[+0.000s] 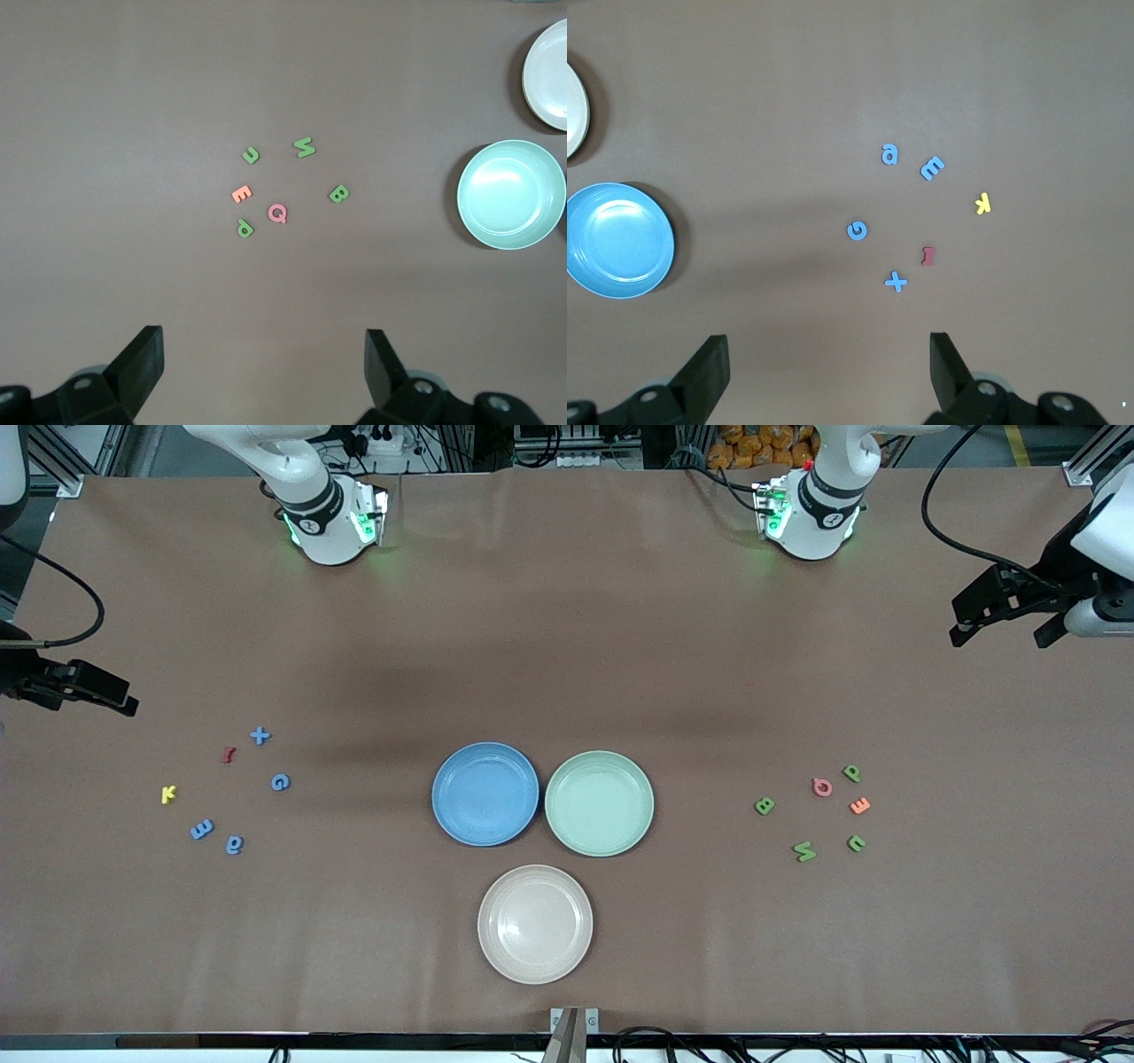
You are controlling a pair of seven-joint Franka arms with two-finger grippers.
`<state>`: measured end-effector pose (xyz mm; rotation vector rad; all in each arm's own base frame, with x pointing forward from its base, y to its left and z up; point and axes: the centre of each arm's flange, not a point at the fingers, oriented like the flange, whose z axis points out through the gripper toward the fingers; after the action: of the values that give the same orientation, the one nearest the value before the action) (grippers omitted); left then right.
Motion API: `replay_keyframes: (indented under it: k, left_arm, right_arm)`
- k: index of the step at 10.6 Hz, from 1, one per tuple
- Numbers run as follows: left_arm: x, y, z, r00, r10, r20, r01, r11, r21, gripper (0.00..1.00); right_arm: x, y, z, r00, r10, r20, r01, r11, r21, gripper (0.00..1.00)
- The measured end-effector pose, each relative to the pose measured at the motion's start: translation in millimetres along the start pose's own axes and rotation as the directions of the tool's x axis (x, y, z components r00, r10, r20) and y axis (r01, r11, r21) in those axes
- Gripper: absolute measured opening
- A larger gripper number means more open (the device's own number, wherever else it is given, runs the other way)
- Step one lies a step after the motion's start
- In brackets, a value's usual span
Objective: Sort letters by color into matching plates
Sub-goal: 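Move both grippers from rest toward their letter clusters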
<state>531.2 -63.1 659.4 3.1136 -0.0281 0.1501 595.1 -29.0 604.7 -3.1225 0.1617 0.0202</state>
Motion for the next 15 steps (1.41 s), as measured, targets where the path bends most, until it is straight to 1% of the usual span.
replay_keyframes:
  k: [1,2,4,9,10,12,15]
  left_arm:
    - [0,0,0,1.000,0.002,0.000,-0.002,1.000,0.000,1.00]
    - [0,0,0,0.999,0.035,0.000,-0.035,0.999,0.000,1.00]
    - [0,0,0,0.998,0.058,0.001,-0.058,0.998,0.000,1.00]
    - [-1,0,4,0.999,0.051,0.017,-0.051,0.999,0.001,1.00]
    - [-2,-1,8,0.999,0.016,0.029,-0.016,1.000,-0.001,1.00]
    - [-5,0,31,0.996,-0.046,0.081,0.047,0.999,-0.015,1.00]
    - [-9,-1,72,0.987,-0.071,0.141,0.072,0.997,-0.004,1.00]
  right_arm:
    - [0,0,0,1.000,0.000,0.000,0.000,1.000,0.000,1.00]
    - [0,0,0,1.000,0.000,0.000,0.000,1.000,0.000,1.00]
    - [0,0,0,1.000,0.000,0.000,0.000,1.000,0.000,1.00]
    - [0,0,0,1.000,0.000,0.000,0.000,1.000,0.000,1.00]
    - [0,0,0,1.000,0.000,0.000,0.000,1.000,0.000,1.00]
    - [0,0,0,1.000,0.000,0.000,0.000,1.000,0.000,1.00]
    - [0,0,0,1.000,0.000,-0.005,0.000,1.000,0.000,1.00]
